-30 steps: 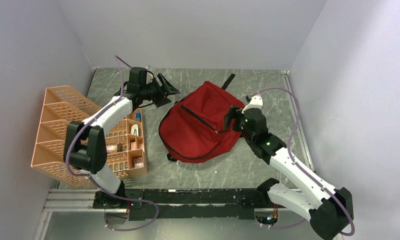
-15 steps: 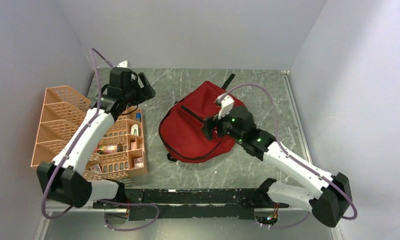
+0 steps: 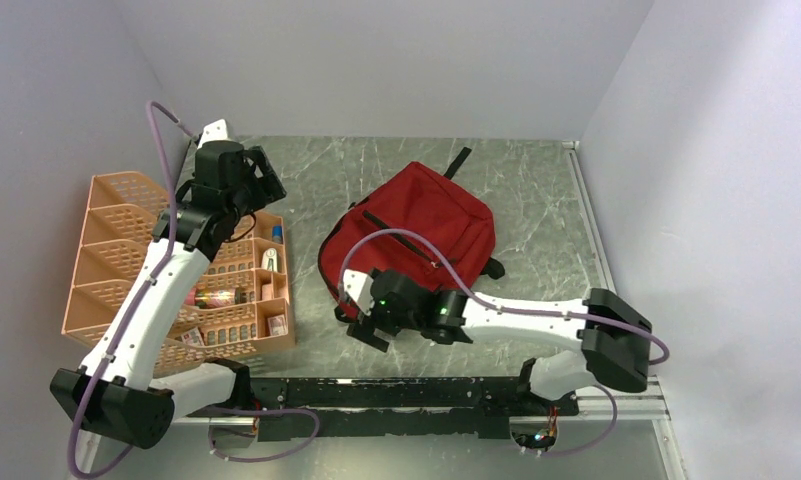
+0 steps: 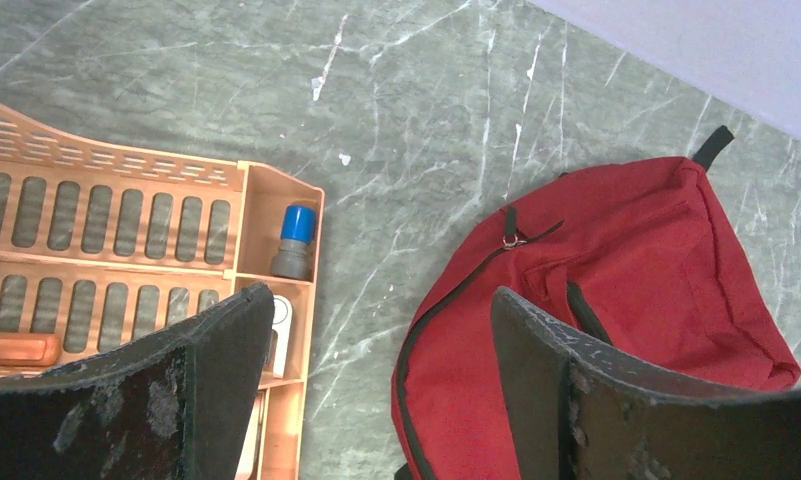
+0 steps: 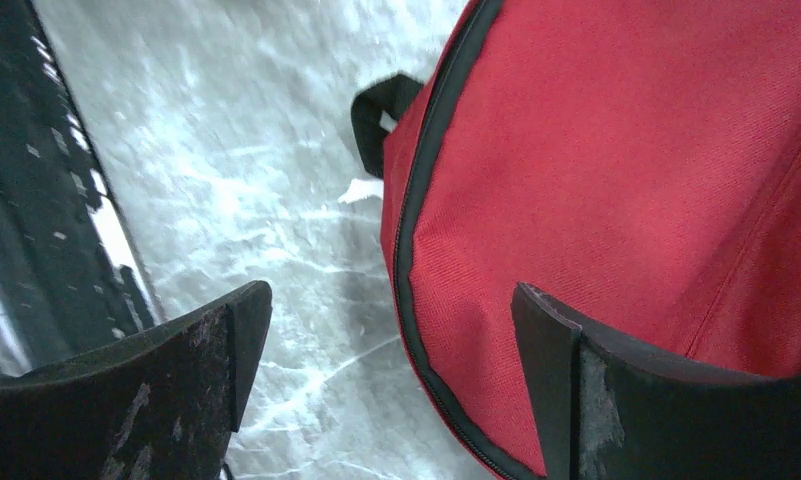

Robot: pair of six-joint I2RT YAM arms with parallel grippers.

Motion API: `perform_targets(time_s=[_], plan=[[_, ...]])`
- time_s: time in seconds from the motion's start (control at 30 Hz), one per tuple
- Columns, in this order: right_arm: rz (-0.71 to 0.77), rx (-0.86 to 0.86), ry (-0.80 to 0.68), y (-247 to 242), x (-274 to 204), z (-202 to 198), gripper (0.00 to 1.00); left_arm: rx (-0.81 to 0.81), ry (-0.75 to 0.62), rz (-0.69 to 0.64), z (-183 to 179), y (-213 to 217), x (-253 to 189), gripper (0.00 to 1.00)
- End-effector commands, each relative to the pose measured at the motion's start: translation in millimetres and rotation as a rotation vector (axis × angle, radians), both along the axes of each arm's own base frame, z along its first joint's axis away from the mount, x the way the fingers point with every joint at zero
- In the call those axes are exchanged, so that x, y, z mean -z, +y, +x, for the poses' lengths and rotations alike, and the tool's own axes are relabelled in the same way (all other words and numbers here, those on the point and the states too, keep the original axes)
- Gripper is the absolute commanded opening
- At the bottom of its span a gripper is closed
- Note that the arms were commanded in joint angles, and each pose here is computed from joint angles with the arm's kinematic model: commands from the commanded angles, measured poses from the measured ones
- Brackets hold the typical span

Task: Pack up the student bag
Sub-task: Adjust the student bag at the center of the board.

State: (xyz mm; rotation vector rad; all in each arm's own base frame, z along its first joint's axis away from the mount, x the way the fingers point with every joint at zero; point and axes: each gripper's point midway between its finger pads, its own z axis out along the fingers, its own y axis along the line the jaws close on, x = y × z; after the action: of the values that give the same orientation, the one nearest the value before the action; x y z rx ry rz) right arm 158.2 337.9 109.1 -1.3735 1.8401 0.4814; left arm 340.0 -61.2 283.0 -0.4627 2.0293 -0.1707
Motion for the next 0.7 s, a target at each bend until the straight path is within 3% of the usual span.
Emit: perform_targets(time_s=[0.0,0.27,0.37,0.43,0.6,0.63,0.67], plan=[[-0.128,-0.014,-0.101,-3,15,9,0.94,-0.028,-0.003,0.032,-3,11,-7,0.83],[-0.324,0.195,-0.303,-19,30,57,0.84,-0.026,-0.001,0.029,-2,10,-7,0.83],[-0.337,0.244,-0.337,-15,27,69,0.72,-0.027,0.002,0.030,-2,10,-6,0.82],[-0.323,0.282,-0.353,-11,20,77,0.57,-0.026,0.005,0.034,-3,11,-6,0.82],[-0.162,0.382,-0.332,-2,-23,103,0.06,-0.021,0.008,0.032,-5,10,-5,0.82],[-0.115,0.406,-0.329,-3,-36,111,0.00,-0.021,0.008,0.032,-6,11,-4,0.82],[-0.072,0.433,-0.325,-5,-47,120,0.00,-0.020,0.010,0.034,-6,11,-3,0.82]])
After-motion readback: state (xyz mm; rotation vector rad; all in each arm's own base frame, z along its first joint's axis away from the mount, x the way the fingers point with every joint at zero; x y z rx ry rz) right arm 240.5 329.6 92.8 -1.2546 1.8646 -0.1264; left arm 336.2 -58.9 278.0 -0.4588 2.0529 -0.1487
